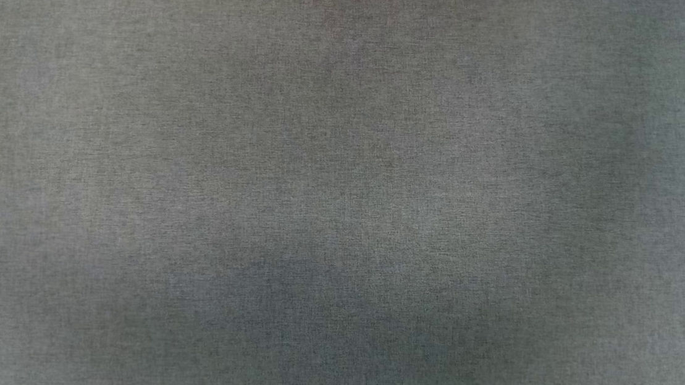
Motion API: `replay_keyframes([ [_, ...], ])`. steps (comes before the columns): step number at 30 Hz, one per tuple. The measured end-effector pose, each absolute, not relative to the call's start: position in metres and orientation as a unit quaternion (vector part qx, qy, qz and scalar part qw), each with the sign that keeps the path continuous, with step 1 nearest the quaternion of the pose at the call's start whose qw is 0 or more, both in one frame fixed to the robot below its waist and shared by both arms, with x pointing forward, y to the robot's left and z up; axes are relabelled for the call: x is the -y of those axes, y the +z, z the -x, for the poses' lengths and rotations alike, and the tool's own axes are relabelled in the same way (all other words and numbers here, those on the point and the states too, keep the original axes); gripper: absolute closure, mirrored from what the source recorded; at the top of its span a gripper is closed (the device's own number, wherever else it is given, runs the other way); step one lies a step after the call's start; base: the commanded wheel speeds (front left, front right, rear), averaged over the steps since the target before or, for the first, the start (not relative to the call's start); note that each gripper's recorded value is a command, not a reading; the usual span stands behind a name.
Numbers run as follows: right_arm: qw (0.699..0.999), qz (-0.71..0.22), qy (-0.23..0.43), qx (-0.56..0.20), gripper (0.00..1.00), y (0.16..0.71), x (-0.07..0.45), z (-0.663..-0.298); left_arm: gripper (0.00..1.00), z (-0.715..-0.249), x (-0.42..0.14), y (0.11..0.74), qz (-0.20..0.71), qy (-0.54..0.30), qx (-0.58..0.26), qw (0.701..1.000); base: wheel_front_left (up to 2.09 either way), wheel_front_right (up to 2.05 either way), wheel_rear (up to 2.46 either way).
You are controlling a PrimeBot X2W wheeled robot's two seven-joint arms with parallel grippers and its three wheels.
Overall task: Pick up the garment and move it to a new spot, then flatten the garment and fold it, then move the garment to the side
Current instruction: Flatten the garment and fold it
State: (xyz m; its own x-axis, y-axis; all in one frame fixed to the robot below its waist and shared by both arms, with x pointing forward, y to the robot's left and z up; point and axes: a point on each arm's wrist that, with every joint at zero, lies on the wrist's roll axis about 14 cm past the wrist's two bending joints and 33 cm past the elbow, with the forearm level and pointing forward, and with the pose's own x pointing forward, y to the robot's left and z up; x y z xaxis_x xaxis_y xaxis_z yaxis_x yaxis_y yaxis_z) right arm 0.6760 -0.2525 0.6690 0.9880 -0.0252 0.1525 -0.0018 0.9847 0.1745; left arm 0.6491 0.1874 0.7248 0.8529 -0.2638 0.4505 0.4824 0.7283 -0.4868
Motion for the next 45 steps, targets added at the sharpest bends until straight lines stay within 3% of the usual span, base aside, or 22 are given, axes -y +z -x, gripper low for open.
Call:
replay_keyframes([
  [9, 0.997, -0.057, 0.014, -0.049, 1.00, 0.552, 0.235, -0.650, 1.00, -0.602, -0.173, 0.607, 0.344, -0.200, 0.053, 0.916, 0.00, 0.00, 0.00],
  [23, 0.977, -0.088, 0.062, -0.184, 1.00, 0.438, 0.240, -0.511, 1.00, -0.442, -0.160, 0.497, 0.401, -0.166, -0.083, 0.897, 0.00, 0.00, 0.00],
  [35, 0.950, -0.122, 0.069, -0.278, 1.00, 0.407, 0.242, -0.395, 1.00, -0.348, -0.153, 0.480, 0.415, -0.165, -0.156, 0.881, 0.00, 0.00, 0.00],
  [45, 0.956, -0.129, 0.042, -0.261, 1.00, 0.430, 0.248, -0.388, 1.00, -0.356, -0.135, 0.493, 0.393, -0.220, -0.157, 0.879, 0.00, 0.00, 0.00],
])
